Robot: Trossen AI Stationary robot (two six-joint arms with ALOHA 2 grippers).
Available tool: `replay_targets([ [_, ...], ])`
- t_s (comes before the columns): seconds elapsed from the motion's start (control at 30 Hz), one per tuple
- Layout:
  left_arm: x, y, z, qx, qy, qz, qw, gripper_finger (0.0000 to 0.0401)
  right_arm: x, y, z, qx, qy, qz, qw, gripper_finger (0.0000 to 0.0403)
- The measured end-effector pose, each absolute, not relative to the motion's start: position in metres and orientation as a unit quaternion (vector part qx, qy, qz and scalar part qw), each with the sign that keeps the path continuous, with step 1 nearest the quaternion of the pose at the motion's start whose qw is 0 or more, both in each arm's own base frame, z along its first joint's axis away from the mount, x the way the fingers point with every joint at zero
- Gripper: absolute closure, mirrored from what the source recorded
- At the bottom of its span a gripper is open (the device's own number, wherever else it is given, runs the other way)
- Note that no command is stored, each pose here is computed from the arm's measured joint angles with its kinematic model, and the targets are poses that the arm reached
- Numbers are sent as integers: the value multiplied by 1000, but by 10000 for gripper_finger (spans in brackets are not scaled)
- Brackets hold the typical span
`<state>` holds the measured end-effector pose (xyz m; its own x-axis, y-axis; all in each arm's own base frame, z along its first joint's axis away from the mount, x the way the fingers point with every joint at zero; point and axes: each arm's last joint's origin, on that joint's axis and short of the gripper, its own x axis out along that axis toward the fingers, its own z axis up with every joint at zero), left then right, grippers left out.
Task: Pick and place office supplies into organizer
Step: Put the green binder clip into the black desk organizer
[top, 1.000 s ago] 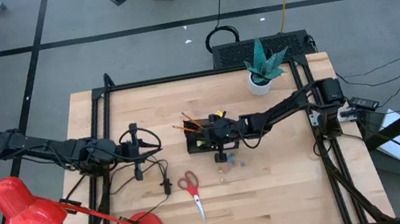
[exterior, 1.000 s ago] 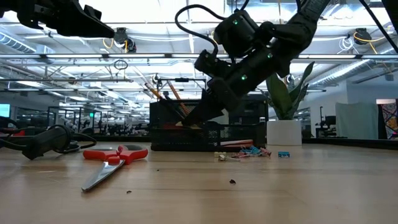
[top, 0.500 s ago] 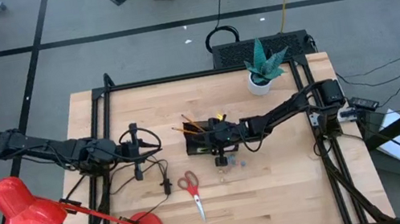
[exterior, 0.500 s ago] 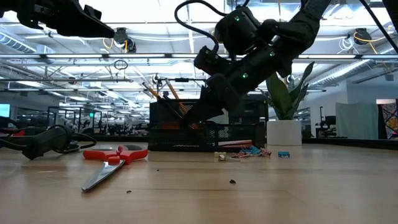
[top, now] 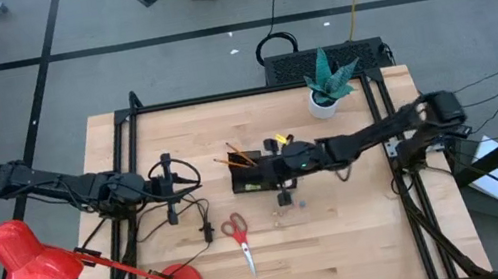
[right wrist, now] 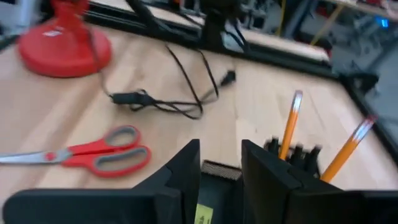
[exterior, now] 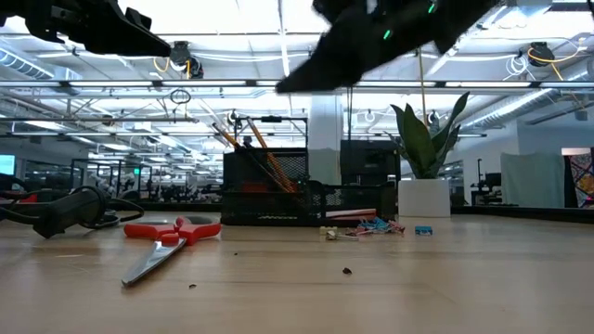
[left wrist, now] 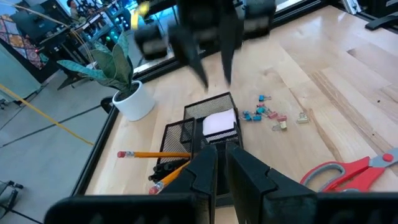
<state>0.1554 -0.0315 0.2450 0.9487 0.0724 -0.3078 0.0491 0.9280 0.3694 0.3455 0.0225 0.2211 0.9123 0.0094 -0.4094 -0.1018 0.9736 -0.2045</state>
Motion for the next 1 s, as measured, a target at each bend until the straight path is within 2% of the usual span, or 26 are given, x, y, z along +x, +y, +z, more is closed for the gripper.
replay_targets([
  [0.17, 156, -32, 247, 201, 150, 6, 968, 357, 324, 40, 231, -156, 221, 62, 961, 315],
  [0.37, 158, -32, 254, 211, 114, 9, 971, 357, 298, 46, 229, -192, 216, -53, 956, 363],
  [0.47, 158, -32, 256, 234, 108, 15, 966, 357, 285, 44, 221, -198, 224, -67, 952, 395],
  [0.67, 158, -31, 257, 282, 107, 29, 953, 357, 260, 38, 209, -199, 235, -67, 949, 388],
  [0.83, 158, -31, 257, 312, 107, 26, 944, 357, 246, 34, 203, -216, 227, -66, 947, 398],
  [1.0, 159, -31, 260, 326, 91, 31, 940, 357, 242, 34, 202, -243, 170, -68, 953, 400],
])
